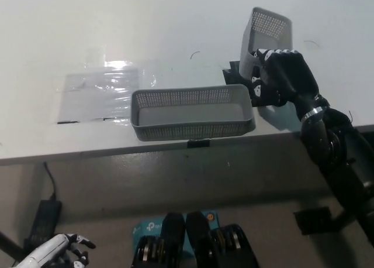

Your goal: The robot uses its right hand to pick up the grey box kept on the middle on the desk and place it on top of another box next to it in a right angle

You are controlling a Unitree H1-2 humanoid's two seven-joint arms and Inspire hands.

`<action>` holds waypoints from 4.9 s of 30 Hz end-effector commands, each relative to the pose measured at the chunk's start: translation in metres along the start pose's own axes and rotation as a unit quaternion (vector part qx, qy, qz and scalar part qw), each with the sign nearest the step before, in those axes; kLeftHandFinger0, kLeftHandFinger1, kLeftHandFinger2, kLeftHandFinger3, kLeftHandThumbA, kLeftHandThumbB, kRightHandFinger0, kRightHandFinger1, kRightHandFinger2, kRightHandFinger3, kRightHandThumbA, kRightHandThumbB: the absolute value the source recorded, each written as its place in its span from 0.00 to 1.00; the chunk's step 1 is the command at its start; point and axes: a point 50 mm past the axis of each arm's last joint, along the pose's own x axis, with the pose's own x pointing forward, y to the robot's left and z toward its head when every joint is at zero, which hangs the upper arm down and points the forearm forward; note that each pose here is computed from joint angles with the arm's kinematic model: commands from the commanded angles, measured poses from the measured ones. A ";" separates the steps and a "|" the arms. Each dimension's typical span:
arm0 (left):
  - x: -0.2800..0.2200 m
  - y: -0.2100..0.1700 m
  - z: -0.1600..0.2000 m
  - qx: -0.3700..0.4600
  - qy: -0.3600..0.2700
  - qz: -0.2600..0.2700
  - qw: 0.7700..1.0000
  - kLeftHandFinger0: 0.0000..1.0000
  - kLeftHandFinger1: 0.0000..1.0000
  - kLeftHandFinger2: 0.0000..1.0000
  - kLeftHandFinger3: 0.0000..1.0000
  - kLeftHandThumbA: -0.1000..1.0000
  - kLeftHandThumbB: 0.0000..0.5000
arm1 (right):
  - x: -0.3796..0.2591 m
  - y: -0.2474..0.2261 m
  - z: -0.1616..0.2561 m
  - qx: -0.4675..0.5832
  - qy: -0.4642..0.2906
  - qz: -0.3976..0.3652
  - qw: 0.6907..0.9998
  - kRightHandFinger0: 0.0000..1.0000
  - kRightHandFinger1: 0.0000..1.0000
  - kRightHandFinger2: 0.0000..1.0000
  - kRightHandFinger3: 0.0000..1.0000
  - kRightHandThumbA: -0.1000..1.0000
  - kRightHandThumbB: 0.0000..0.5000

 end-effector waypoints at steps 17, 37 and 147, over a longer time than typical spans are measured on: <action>-0.004 0.010 -0.002 0.006 0.002 0.002 1.000 0.39 0.43 0.58 0.70 0.36 0.68 | 0.001 -0.049 0.071 -0.014 -0.142 -0.030 0.989 0.00 0.00 0.31 0.07 0.00 0.63; -0.001 0.008 0.000 0.009 0.001 -0.004 1.000 0.38 0.41 0.57 0.69 0.38 0.70 | -0.031 0.018 0.098 -0.005 -0.163 0.039 0.986 0.00 0.00 0.20 0.01 0.00 0.52; -0.007 -0.012 -0.008 -0.001 0.004 -0.006 1.000 0.46 0.48 0.62 0.65 0.39 0.64 | -0.250 0.098 -0.009 0.418 0.303 -0.133 0.846 0.37 0.52 0.69 0.97 0.00 0.24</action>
